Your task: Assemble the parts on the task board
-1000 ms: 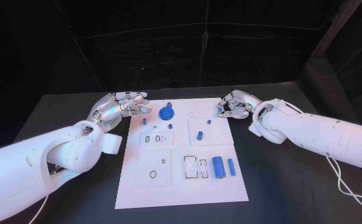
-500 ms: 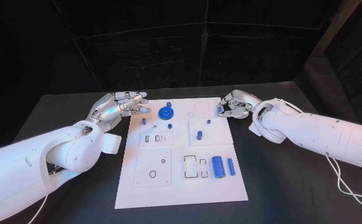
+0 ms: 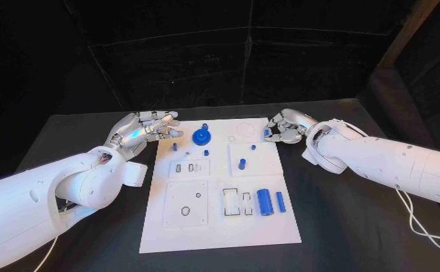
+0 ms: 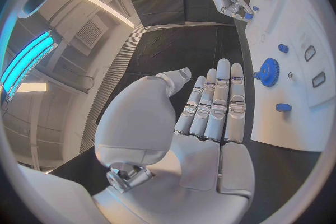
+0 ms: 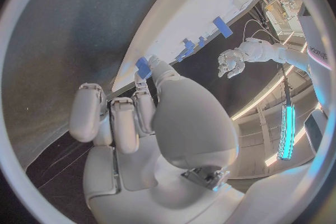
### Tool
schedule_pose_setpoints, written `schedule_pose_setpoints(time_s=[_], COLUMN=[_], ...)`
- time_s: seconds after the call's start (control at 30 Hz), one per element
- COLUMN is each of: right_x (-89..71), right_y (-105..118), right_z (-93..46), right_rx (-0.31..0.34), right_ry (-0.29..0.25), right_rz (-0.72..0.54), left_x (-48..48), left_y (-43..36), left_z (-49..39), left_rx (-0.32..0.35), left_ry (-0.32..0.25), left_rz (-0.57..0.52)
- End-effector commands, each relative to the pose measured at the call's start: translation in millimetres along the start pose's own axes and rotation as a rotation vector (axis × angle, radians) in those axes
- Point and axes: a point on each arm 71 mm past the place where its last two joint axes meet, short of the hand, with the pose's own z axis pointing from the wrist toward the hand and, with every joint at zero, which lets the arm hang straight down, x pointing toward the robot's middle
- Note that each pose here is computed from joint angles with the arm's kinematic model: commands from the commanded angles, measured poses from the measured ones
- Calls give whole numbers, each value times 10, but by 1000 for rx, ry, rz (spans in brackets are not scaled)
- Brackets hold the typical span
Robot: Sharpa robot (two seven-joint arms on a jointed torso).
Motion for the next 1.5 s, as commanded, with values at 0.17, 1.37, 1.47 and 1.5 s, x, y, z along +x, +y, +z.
schedule_pose_setpoints(time_s=[0.17, 1.37, 1.47, 1.5], right_x=[-49, 680, 753, 787], right_y=[79, 1730, 1801, 1819], right_z=[5, 170, 212, 217], right_rx=[-47, -144, -139, -137], right_ry=[-92, 72, 87, 94], right_rz=[24, -71, -97, -109], left_x=[11, -7, -3, -3], left_y=[-14, 5, 2, 1], left_z=[0, 20, 15, 14], left_rx=[8, 7, 7, 7], left_ry=[12, 3, 3, 3], left_rz=[-2, 2, 2, 2])
